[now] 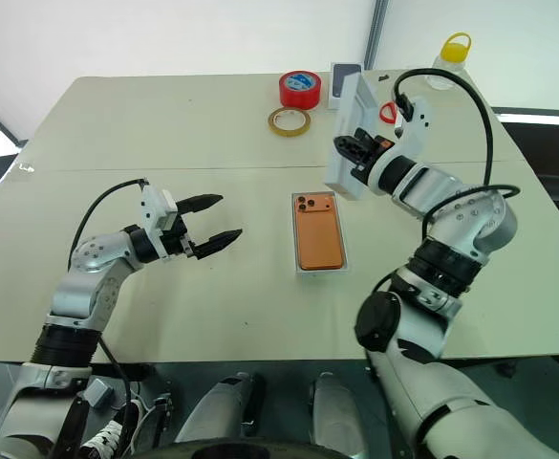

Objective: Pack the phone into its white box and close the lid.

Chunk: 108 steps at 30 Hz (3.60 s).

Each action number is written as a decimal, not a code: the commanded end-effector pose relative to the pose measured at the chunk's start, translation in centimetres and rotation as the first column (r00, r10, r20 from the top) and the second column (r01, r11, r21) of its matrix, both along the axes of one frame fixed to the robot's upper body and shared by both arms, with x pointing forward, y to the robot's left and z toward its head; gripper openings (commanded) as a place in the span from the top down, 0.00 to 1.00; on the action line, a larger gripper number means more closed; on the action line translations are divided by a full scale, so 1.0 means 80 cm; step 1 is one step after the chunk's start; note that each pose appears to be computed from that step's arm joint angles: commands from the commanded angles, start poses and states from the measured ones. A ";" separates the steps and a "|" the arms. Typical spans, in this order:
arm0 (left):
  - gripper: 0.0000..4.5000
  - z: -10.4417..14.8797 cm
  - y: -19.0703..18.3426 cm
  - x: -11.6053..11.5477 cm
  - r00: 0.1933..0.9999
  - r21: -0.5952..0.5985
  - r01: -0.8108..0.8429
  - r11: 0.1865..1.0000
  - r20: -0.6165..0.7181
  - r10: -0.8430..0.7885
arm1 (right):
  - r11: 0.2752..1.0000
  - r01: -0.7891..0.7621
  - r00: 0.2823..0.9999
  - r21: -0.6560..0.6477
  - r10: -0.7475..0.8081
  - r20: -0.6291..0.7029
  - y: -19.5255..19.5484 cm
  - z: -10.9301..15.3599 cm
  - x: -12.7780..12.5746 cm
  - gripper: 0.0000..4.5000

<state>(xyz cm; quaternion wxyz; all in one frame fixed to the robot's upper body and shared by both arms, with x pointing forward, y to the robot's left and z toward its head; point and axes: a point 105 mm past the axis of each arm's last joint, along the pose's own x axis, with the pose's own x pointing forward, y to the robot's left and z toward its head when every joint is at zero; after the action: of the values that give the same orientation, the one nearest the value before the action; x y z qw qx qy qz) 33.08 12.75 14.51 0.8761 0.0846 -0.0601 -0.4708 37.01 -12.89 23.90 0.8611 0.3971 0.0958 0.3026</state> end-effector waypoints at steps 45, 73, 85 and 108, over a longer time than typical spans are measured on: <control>0.99 -0.005 -0.020 -0.026 0.996 -0.087 0.006 0.996 -0.085 -0.013 | 0.930 -0.336 0.894 0.146 0.364 -0.262 0.107 -0.098 -0.079 1.00; 1.00 -0.014 -0.124 0.011 0.996 -0.191 0.037 0.981 -0.076 -0.052 | 0.876 -0.016 0.999 -0.483 0.031 0.024 -0.053 -0.069 -0.020 0.13; 1.00 -0.018 -0.078 0.018 0.997 -0.115 -0.023 0.993 -0.075 0.015 | 0.477 0.211 0.925 -0.853 0.186 0.332 -0.057 -0.101 -0.029 0.99; 1.00 -0.080 -0.102 0.033 0.951 0.028 -0.061 0.998 -0.301 0.067 | 0.306 0.258 0.873 -0.917 0.333 0.356 -0.044 -0.120 -0.032 0.99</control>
<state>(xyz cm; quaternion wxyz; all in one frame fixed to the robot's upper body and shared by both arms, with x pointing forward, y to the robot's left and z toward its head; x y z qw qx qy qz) 35.74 5.14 8.11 0.8923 0.0176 0.0804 -0.4439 34.40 -16.78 12.57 0.9125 -0.2696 0.0806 0.2970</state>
